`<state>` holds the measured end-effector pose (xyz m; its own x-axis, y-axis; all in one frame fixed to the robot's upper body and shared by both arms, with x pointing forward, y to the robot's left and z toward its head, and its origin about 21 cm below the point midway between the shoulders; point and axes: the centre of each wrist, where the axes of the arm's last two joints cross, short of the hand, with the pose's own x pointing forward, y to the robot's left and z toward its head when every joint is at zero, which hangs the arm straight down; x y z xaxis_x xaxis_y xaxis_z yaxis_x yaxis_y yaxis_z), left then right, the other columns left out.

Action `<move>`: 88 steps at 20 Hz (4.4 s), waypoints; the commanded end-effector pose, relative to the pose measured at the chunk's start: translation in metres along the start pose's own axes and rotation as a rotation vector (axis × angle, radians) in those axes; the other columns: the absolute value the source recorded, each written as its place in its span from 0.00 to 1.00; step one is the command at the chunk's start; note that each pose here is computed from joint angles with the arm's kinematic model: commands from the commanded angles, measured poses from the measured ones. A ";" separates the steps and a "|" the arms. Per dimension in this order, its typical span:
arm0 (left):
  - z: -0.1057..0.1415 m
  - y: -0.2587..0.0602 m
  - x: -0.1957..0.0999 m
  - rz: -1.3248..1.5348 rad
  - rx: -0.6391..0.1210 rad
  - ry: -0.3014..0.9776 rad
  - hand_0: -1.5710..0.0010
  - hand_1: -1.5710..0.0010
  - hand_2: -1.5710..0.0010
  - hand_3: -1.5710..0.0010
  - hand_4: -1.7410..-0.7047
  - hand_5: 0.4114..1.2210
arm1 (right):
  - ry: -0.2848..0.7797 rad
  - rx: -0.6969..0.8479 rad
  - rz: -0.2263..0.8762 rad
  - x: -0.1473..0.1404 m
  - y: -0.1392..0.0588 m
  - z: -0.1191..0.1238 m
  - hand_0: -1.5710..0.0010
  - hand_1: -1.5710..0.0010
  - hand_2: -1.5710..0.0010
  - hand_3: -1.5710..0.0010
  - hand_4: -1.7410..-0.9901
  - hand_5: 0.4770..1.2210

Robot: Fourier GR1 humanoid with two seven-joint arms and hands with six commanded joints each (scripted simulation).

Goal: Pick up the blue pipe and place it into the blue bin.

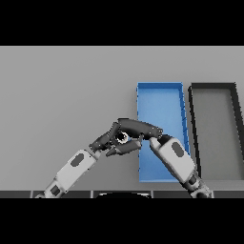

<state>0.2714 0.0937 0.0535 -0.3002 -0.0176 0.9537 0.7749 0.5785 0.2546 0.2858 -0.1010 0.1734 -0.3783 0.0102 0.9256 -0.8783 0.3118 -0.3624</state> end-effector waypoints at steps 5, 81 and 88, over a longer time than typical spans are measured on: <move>0.007 0.007 -0.001 -0.031 -0.080 0.044 0.68 0.74 0.73 0.89 0.61 0.95 | -0.001 0.008 0.012 0.003 0.006 -0.001 0.01 0.01 0.01 0.01 0.34 0.98; 0.032 0.006 0.001 -0.071 0.019 0.237 1.00 1.00 1.00 1.00 0.88 0.07 | 1.059 -0.705 -0.367 -0.094 -0.081 0.130 0.97 0.98 0.98 0.99 0.74 0.44; 0.026 0.008 0.003 -0.085 0.025 0.250 1.00 1.00 1.00 1.00 0.88 0.08 | 1.040 -0.706 -0.355 -0.093 -0.077 0.132 0.99 0.99 0.99 0.99 0.74 0.39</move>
<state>0.2625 0.1199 0.0548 -0.2144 -0.2665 0.9397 0.7372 0.5870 0.3347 0.3497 -0.2511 0.1003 0.5220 0.4511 0.7239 -0.4212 0.8743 -0.2411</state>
